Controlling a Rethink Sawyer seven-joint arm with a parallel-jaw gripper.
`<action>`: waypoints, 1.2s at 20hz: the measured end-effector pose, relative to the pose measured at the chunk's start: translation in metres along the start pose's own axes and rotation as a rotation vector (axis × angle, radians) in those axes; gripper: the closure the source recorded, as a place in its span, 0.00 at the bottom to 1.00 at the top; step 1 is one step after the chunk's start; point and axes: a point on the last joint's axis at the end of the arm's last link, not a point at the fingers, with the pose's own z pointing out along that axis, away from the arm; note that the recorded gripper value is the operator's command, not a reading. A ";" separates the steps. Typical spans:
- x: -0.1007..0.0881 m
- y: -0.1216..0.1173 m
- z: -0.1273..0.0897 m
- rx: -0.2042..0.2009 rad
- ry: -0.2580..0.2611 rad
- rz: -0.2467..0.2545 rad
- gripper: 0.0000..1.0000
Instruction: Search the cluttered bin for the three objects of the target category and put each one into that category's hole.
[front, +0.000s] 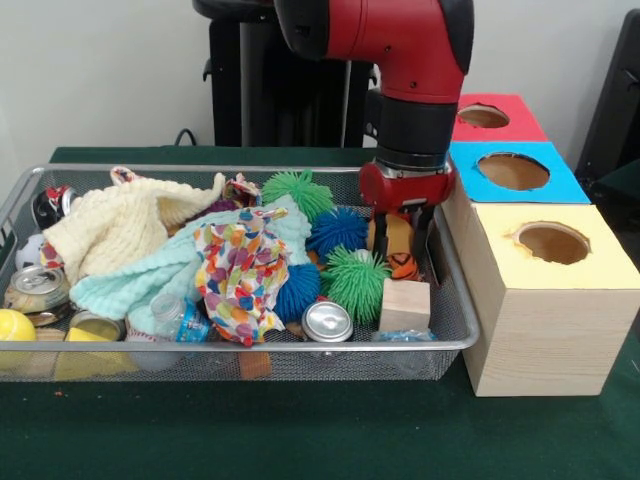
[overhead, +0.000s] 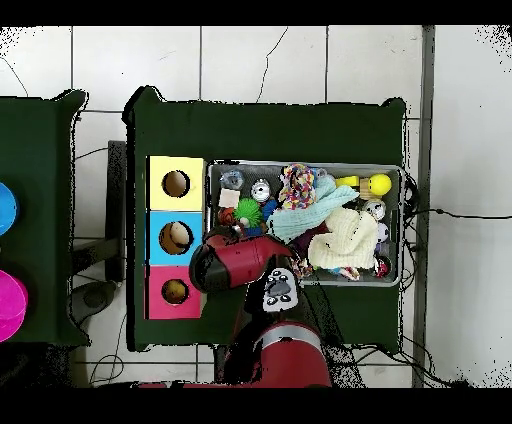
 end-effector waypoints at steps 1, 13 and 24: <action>0.000 0.000 0.001 0.002 -0.003 0.001 0.00; 0.014 0.000 0.016 0.004 -0.001 0.017 0.00; 0.011 -0.009 0.021 -0.026 -0.018 0.066 0.00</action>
